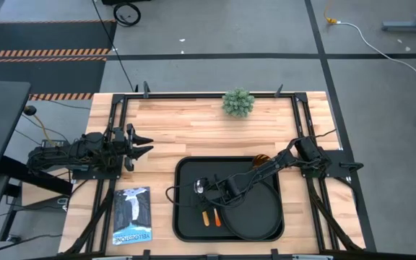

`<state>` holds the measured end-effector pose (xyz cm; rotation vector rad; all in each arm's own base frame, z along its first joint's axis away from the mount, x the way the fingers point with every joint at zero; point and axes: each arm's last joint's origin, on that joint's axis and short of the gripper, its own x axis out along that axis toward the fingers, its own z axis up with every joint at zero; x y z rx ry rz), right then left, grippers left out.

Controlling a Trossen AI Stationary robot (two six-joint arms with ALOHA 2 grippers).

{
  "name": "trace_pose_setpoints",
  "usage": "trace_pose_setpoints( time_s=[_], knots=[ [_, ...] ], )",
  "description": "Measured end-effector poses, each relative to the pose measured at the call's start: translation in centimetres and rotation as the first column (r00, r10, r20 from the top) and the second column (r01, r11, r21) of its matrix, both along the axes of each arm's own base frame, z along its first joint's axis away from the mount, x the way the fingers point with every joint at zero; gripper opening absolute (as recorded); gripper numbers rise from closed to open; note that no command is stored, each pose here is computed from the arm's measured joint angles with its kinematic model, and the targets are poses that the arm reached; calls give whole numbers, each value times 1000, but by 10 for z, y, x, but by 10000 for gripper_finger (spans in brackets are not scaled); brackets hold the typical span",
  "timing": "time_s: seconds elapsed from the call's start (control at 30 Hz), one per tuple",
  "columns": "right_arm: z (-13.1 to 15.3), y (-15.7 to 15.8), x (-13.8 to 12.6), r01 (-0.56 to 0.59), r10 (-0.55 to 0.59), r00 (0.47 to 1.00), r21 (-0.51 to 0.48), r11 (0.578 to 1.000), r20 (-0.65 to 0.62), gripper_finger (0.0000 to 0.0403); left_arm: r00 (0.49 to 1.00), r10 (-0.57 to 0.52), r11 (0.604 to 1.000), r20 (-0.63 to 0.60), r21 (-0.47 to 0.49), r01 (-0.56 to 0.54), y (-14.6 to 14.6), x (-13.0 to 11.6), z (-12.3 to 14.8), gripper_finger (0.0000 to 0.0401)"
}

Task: Pick and place plate/cup/fork/spoon on tray
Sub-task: Put the yellow spoon on the black tray to the left of the orange fork, then return to Home Position

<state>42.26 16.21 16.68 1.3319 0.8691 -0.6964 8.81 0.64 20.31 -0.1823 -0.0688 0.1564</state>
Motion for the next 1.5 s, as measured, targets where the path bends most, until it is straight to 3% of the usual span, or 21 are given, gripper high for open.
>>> trace_pose_setpoints(
  time_s=[0.53, 1.03, 1.23, 1.5],
  knots=[
    [0, -5, 2, 43, -39, 998, 116, 992, -39, 68, 1000, 1, 1000, -6, 8, 0, 0, 0, 0, 135],
    [2, -4, 5, 76, -73, 997, 170, 982, -23, 120, 1000, 1, 1000, -9, 19, -1, 0, 0, -1, 135],
    [-1, -6, 1, 83, -76, 995, 137, 987, -60, 118, 1000, 1, 1000, -9, 19, -1, 0, 0, -1, 135],
    [13, -12, 3, -20, 18, 1000, -61, 998, -24, 118, 999, -43, 998, -19, 37, 44, -1, 0, -1, 135]
  ],
)
